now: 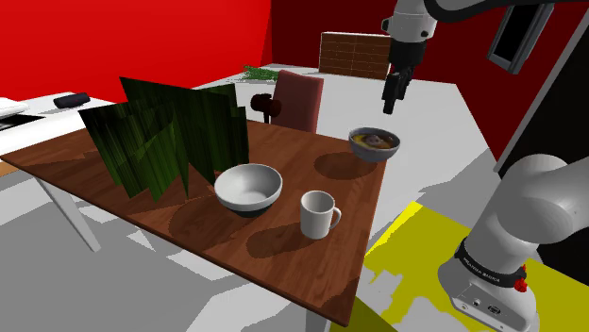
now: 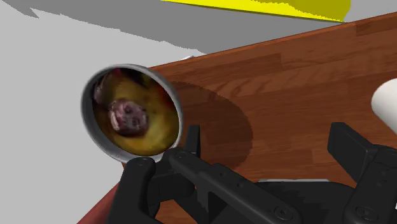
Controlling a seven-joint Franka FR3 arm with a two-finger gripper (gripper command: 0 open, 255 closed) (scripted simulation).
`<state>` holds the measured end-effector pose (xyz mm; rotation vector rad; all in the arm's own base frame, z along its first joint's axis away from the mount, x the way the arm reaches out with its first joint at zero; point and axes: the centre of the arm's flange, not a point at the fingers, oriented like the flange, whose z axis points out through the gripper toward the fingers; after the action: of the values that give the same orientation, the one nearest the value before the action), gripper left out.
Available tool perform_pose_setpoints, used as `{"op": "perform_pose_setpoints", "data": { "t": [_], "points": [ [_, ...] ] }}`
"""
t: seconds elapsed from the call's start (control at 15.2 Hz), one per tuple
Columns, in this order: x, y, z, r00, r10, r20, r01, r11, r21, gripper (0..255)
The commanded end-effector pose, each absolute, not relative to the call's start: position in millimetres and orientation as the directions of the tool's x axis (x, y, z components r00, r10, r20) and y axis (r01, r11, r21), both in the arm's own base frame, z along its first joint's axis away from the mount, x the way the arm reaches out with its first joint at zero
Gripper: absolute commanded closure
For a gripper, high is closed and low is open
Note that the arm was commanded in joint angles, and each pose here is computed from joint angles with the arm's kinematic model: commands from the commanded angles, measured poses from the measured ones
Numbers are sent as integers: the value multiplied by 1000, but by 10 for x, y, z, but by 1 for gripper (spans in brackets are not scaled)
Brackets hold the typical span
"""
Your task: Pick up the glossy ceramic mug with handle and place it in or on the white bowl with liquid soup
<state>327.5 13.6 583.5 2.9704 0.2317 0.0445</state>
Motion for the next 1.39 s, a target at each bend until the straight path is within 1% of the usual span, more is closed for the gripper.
{"op": "perform_pose_setpoints", "data": {
  "t": [0.0,1.32],
  "points": [
    [3275,136,5835,988,156,17,152,-975,163,0],
    [3527,2213,4377,991,131,-8,131,-987,90,0]
  ]
}}
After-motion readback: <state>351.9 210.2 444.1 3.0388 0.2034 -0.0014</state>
